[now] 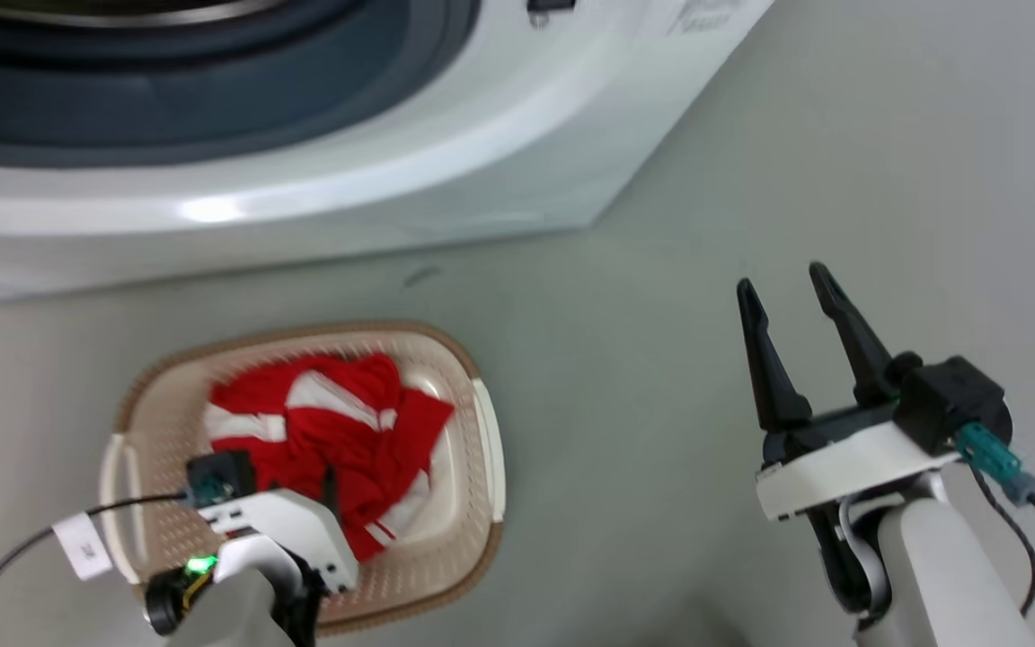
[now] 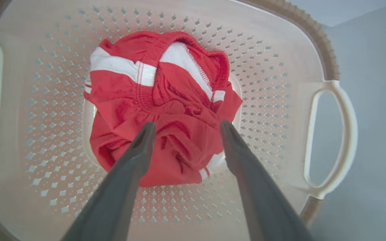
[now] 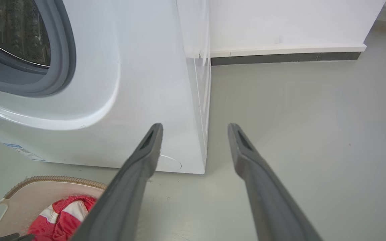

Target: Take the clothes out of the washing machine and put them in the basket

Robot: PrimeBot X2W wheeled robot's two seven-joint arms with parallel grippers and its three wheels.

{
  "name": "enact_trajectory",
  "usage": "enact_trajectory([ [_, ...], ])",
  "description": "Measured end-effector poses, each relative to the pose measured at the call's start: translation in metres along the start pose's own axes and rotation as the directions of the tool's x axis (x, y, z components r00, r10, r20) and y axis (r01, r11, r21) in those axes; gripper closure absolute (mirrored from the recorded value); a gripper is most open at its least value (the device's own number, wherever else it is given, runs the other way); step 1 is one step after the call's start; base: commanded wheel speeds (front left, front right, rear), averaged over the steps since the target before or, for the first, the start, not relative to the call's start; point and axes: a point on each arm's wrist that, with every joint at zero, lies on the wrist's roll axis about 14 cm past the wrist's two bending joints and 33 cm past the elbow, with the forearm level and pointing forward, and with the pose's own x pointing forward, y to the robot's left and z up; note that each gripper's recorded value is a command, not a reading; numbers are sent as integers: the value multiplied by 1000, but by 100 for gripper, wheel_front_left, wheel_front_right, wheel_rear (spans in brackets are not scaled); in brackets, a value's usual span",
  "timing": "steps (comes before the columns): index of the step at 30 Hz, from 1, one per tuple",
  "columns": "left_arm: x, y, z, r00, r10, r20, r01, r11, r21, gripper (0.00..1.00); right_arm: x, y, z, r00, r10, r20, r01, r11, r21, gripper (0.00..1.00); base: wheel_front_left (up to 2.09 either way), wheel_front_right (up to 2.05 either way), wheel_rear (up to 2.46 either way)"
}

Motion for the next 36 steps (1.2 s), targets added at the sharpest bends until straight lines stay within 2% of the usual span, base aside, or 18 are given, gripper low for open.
enact_trajectory([
  [6,-42,-18,43,981,-75,177,70,997,37,0,-27,3,28,999,-7,54,8,1000,-14,0,0,0,0],
  [12,-97,-22,90,908,-107,405,88,994,65,0,-54,8,58,993,-4,121,7,1000,-21,0,0,0,0],
  [17,-150,-23,140,785,-112,609,69,993,94,0,-74,11,80,984,-1,176,8,999,-38,0,0,0,0],
  [25,-256,-22,208,487,-125,864,-17,988,153,0,-97,12,98,974,0,227,16,998,-65,0,0,0,0],
  [28,-288,-21,217,398,-134,907,-56,984,170,0,-103,13,105,969,2,247,17,997,-78,0,0,0,0],
  [32,-315,-18,216,336,-146,931,-105,976,191,0,-110,14,111,965,7,263,19,995,-96,0,0,0,0],
  [36,-317,-10,198,359,-139,923,-145,969,202,0,-116,19,116,961,20,277,13,993,-116,0,0,0,0],
])
